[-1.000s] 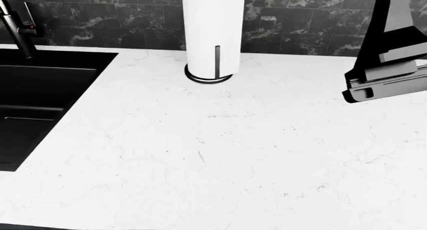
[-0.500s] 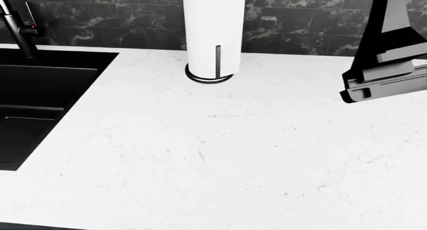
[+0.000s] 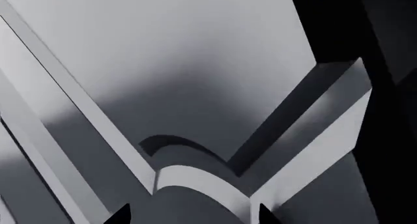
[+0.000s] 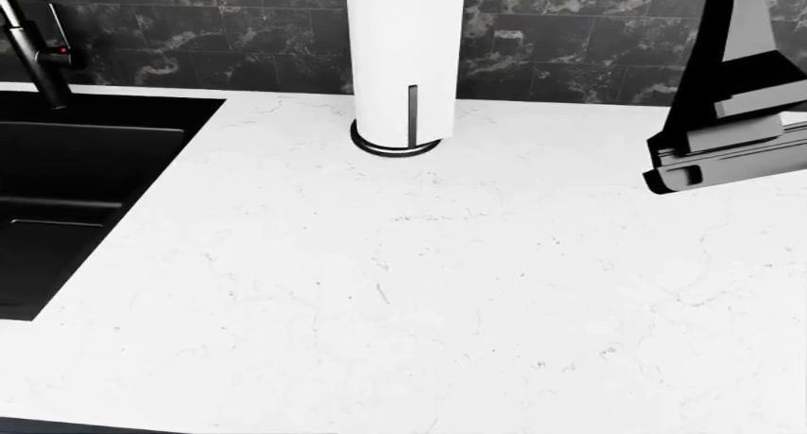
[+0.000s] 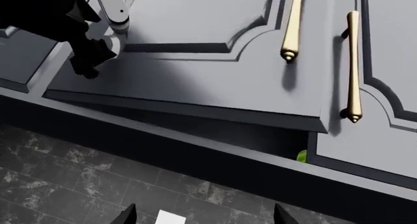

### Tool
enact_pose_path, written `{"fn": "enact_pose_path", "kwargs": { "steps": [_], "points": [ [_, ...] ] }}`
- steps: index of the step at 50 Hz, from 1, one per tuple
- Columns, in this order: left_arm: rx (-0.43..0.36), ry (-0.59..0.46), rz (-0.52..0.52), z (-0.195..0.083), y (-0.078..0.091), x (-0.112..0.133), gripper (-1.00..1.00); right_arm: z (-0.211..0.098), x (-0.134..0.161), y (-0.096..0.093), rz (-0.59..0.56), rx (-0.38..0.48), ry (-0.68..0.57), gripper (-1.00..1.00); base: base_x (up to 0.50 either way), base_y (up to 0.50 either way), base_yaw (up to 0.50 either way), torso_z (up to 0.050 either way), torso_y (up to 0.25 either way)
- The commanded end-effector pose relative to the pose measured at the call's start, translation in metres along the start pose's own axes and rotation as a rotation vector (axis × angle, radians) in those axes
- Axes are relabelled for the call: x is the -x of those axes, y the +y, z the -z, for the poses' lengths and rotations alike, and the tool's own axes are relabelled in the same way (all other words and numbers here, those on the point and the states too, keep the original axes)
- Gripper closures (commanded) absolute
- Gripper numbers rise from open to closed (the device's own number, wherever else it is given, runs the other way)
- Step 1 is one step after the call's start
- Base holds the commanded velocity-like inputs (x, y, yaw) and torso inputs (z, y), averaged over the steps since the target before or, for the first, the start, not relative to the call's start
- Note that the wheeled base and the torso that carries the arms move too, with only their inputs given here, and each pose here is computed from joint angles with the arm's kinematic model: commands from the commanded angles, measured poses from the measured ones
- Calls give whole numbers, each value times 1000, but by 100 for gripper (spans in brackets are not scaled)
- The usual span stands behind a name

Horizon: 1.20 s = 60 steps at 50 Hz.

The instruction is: Pick the lemon, brussel sprout from the counter and place them in the cabinet. Then close the cabinet.

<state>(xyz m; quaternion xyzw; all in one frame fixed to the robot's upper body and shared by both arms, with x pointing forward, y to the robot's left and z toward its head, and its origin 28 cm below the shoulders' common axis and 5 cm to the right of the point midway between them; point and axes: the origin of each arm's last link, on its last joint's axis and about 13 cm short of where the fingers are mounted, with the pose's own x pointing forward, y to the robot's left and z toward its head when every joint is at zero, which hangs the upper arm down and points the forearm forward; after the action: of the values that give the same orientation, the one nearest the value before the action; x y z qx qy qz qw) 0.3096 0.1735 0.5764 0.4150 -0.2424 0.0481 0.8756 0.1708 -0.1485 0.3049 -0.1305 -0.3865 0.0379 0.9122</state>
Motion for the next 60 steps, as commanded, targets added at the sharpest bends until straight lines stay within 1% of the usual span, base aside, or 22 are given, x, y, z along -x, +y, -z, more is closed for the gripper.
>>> {"fn": "enact_pose_path", "kwargs": {
  "steps": [1,4,15,22,28,32,36,39,41,43,47,50,60],
  "points": [
    [246,195,242,44,-19,-6,-100,-1,1,-1,2,-1,-8,-100,0,0,0,0,-13],
    [219,203,243,46,-20,-6,-100,-1,1,-1,2,-5,-9,-100,0,0,0,0,-12],
    [167,219,237,48,-21,-6,-100,0,1,-1,7,-11,-10,-100,0,0,0,0,-12],
    [108,236,231,49,-22,-6,-100,1,2,-1,8,-12,-8,-100,0,0,0,0,-13],
    [68,254,271,50,-24,-6,-100,1,2,0,8,-13,-7,-100,0,0,0,0,-12],
    [91,272,346,50,-25,-5,-100,2,3,-1,10,-14,-6,-100,0,0,0,0,-13],
    [102,282,381,50,-25,-5,-100,3,4,-1,13,-13,-3,-100,0,0,0,0,-14],
    [117,300,441,49,-26,-3,-100,2,4,-2,13,-13,-3,-100,0,0,0,0,-14],
    [123,307,459,49,-27,-3,-100,2,5,-2,15,-14,-3,-100,0,0,0,0,-15],
    [144,313,477,50,-28,-2,-100,3,6,-2,16,-14,-1,-100,0,0,0,0,-15],
    [193,303,486,49,-28,-2,-100,4,7,-3,18,-13,1,-100,0,0,0,0,-15],
    [185,290,481,49,-28,-3,-100,4,7,-3,19,-14,2,-100,0,0,0,0,-15],
    [175,261,485,45,-26,-3,-100,5,7,-2,20,-16,2,-100,0,0,0,0,-243]
  ]
}}
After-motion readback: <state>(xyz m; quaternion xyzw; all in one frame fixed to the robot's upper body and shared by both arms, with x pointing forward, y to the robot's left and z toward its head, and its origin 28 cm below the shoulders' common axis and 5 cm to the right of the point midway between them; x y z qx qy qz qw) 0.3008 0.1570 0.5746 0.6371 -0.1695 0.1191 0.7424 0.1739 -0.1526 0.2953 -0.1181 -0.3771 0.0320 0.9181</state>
